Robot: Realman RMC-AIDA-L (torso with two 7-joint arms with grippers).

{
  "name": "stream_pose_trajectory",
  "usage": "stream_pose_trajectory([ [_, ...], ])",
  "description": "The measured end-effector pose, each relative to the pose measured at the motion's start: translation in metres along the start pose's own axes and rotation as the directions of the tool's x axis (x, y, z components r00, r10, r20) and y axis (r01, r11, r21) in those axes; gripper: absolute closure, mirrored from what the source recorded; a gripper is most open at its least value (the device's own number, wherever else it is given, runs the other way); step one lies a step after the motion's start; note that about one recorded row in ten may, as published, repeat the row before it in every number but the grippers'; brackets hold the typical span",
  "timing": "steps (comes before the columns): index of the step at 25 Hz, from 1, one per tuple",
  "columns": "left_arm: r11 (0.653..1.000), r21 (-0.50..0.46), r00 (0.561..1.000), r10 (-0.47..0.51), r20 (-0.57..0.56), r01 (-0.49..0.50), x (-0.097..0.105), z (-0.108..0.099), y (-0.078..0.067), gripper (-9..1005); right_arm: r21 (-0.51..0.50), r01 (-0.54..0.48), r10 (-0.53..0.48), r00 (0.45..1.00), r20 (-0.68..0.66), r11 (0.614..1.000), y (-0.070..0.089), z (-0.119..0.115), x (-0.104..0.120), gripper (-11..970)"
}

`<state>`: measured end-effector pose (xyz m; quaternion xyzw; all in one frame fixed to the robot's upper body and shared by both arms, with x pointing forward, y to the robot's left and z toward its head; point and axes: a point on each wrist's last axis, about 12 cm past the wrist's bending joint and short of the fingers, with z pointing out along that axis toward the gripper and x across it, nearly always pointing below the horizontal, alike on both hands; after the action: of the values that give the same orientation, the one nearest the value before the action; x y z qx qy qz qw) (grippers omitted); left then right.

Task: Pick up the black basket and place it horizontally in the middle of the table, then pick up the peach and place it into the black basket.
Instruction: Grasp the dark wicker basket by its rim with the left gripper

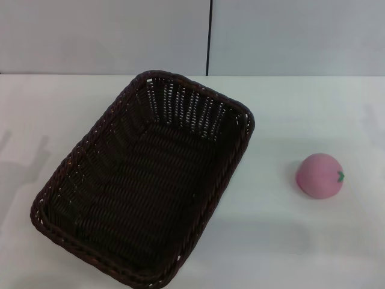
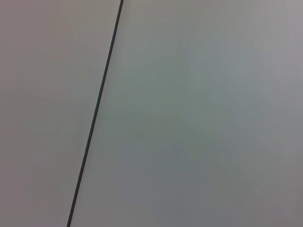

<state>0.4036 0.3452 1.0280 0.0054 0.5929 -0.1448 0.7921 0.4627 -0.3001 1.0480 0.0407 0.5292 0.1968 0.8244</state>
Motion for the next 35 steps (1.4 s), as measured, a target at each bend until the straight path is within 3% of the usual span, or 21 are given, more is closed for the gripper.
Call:
stream_pose_trajectory([
  [12, 1.0, 0.03, 1.0, -0.002, 0.001, 0.002, -0.001, 0.002, -0.001, 204, 0.005, -0.042, 0.042, 0.999, 0.001, 0.999, 0.0, -0.002, 0.0, 242],
  [19, 0.995, 0.098, 1.0, -0.006, -0.016, 0.007, -0.011, 0.006, 0.012, 211, 0.008, -0.055, 0.055, 0.998, 0.007, 0.998, 0.0, -0.002, -0.001, 247],
  [28, 0.951, 0.283, 0.976, -0.064, -0.208, 0.122, -0.049, 0.027, 0.058, 218, 0.004, -0.057, 0.057, 0.998, 0.036, 0.998, 0.001, -0.004, -0.004, 254],
  [32, 0.936, 0.328, 0.952, -0.021, -0.307, 0.126, -0.072, 0.044, 0.071, 222, 0.0, -0.062, 0.062, 0.997, 0.05, 0.998, 0.0, -0.005, -0.007, 256],
  [35, 0.926, 0.364, 0.907, 0.067, -0.416, 0.098, -0.105, 0.064, 0.077, 224, -0.002, -0.058, 0.058, 0.997, 0.056, 0.998, -0.001, -0.005, -0.008, 258],
])
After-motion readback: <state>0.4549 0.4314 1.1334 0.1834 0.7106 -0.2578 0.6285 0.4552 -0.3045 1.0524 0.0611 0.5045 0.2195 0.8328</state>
